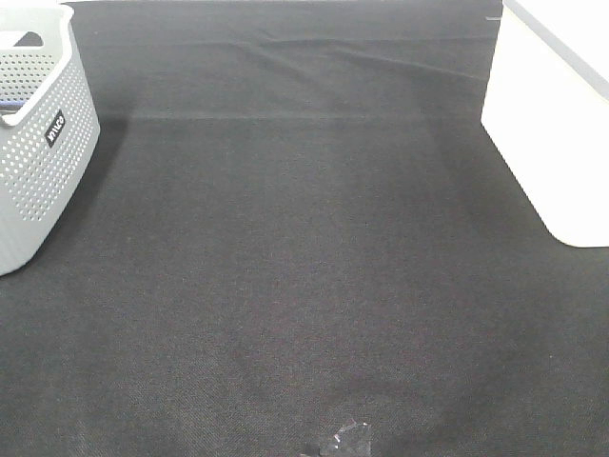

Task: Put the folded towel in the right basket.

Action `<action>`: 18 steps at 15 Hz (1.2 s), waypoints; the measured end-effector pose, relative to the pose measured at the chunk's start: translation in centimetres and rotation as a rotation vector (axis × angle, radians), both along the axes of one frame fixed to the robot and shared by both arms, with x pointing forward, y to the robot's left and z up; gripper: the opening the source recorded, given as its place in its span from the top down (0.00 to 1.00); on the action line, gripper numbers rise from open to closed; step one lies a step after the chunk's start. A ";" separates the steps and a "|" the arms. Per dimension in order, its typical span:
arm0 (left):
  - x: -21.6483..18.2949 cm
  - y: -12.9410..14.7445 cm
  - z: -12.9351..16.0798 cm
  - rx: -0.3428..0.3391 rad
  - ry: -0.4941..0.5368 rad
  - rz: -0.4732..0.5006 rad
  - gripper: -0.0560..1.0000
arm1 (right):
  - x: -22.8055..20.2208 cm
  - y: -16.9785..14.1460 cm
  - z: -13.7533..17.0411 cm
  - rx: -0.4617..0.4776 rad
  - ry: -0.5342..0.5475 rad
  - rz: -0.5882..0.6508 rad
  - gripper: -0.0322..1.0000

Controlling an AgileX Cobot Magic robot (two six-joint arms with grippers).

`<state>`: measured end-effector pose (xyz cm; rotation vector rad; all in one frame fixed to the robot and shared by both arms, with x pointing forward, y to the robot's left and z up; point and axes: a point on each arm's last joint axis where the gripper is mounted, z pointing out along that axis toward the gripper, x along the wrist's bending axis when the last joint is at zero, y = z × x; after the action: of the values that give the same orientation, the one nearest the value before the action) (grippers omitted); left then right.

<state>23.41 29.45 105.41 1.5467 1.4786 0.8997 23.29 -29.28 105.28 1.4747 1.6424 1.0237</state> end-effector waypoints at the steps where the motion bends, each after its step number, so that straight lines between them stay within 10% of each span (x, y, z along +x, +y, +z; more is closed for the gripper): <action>1: 0.0 0.0 0.0 0.000 0.000 0.000 0.01 | 0.0 0.0 0.0 0.001 0.000 -0.045 0.06; 18: 0.0 0.0 0.0 0.000 0.000 0.000 0.01 | 0.0 0.1 0.0 0.003 0.000 -0.053 0.06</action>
<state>23.41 29.45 105.41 1.5467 1.4786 0.8997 23.33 -29.22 105.29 1.5122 1.5941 0.9978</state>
